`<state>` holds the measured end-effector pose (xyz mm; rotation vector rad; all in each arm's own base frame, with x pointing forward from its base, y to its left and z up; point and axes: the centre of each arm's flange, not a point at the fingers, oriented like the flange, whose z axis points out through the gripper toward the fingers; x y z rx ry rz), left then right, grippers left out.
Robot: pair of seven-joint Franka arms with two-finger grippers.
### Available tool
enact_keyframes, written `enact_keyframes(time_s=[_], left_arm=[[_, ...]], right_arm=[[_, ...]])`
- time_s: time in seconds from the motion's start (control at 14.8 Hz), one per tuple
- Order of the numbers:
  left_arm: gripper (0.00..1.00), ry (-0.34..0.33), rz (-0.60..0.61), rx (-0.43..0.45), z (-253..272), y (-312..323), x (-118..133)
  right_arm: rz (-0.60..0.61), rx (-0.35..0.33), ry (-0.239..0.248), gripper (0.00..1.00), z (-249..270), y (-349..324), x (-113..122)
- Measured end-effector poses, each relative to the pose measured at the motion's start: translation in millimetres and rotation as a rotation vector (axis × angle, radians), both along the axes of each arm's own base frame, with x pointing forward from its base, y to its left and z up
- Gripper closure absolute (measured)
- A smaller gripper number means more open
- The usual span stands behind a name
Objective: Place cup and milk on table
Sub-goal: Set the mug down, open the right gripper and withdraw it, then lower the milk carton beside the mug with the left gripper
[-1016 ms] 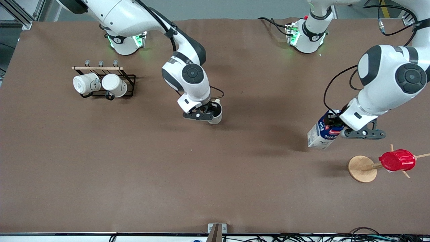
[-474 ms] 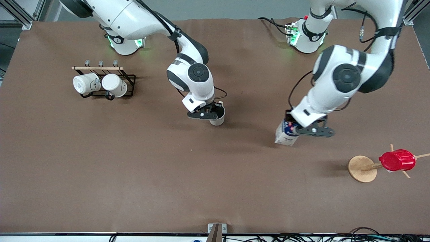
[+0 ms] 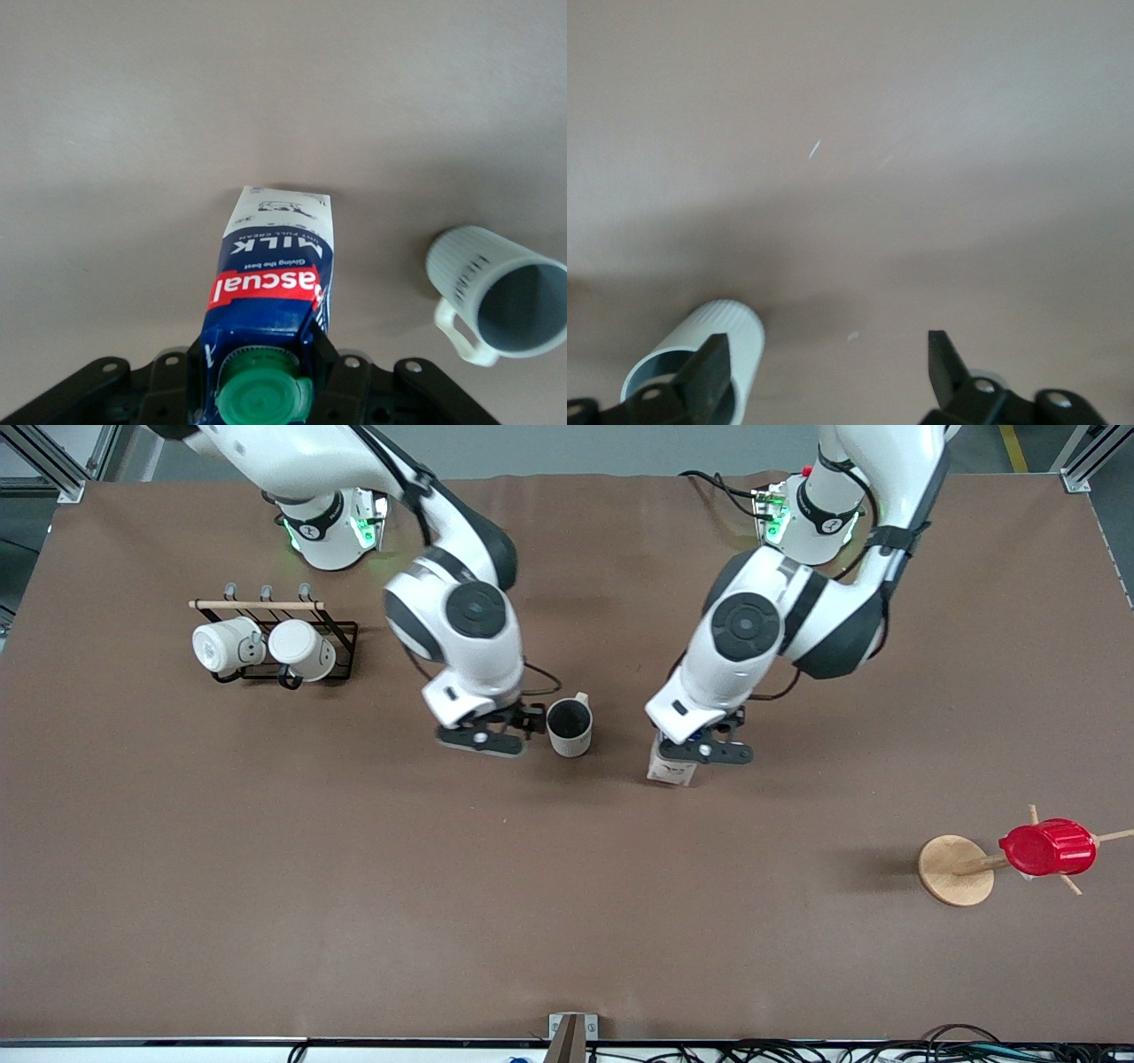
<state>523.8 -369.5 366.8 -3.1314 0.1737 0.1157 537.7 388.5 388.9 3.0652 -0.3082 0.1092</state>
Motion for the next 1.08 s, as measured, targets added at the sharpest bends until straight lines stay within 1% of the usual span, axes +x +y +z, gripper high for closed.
enact_keyframes(time_s=[0.14, 0.2, 0.27, 0.34, 0.47, 0.61, 0.74, 0.88, 1.08], left_arm=[[0.61, -0.004, 0.006, 0.000, 2, -16, -11], [0.61, -0.006, 0.008, 0.000, 3, -23, -15], [0.61, -0.007, 0.006, -0.001, 4, -28, -18], [0.61, -0.009, 0.006, -0.001, 5, -31, -20], [0.61, -0.007, 0.005, 0.001, 3, -39, -27], [0.61, -0.001, 0.016, 0.007, -2, -48, -34], [0.61, 0.006, 0.014, 0.012, -7, -54, -39], [0.61, 0.013, 0.024, 0.018, -12, -57, -41], [0.61, 0.021, 0.040, 0.025, -19, -57, -40]], right_arm=[[-0.048, -0.027, -0.067, 0.00, 64, -60, 21], [-0.068, -0.035, -0.092, 0.00, 92, -93, 30], [-0.072, -0.037, -0.100, 0.00, 115, -126, 37], [-0.062, -0.044, -0.095, 0.00, 136, -160, 41], [-0.042, -0.054, -0.061, 0.00, 169, -235, 43], [0.002, -0.034, -0.035, 0.00, 191, -305, 44], [0.055, -0.032, -0.013, 0.00, 209, -361, 43], [0.097, -0.017, -0.004, 0.00, 231, -401, 40], [0.149, 0.009, 0.017, 0.00, 261, -418, 30]])
